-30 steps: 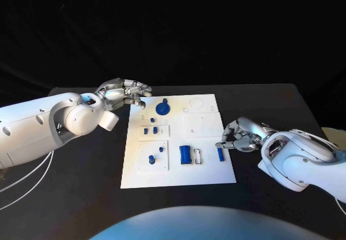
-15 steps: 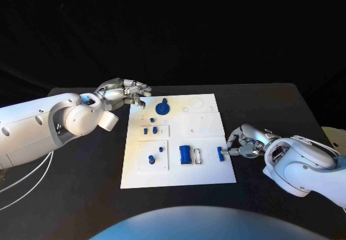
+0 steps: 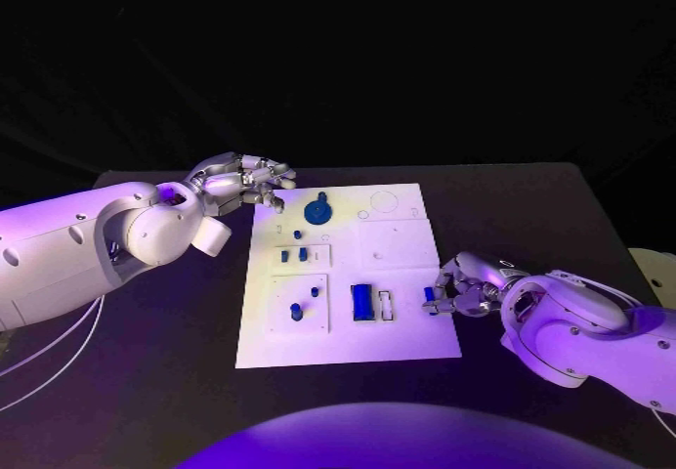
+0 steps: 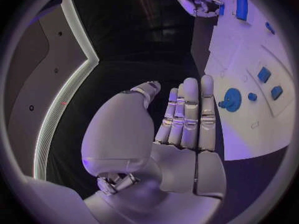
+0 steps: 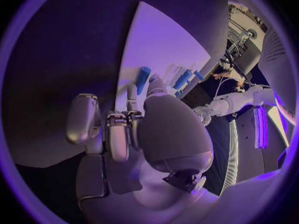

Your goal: Assemble the parts on the task board

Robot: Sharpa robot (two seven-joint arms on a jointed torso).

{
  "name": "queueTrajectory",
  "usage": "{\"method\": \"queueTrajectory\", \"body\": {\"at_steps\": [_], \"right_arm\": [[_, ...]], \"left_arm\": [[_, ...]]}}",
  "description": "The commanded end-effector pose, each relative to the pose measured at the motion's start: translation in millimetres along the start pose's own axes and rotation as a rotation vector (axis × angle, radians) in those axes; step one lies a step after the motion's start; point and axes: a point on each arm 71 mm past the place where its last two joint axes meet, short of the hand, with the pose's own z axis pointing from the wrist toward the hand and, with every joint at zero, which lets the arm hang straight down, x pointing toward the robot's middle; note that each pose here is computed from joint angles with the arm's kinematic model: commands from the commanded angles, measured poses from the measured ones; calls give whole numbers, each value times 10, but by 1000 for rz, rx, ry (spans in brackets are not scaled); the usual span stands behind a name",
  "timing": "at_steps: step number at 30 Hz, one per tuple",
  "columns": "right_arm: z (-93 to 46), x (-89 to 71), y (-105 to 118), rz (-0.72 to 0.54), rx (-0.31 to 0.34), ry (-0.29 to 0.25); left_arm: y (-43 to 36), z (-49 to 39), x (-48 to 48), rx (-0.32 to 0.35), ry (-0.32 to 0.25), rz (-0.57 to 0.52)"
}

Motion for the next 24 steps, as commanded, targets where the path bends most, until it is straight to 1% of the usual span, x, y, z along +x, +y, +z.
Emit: {"method": "queueTrajectory", "body": {"at_steps": [1,10,18,24], "right_arm": [[21,41,16,-33,6,23],[93,85,59,-85,-1,39],[129,89,76,-126,-2,24],[110,85,104,-116,-4,11]], "left_arm": [[-13,15,39,12,27,-9],[-10,17,40,12,30,-10],[-9,10,33,10,28,-9],[-11,8,31,12,26,-9]]}}
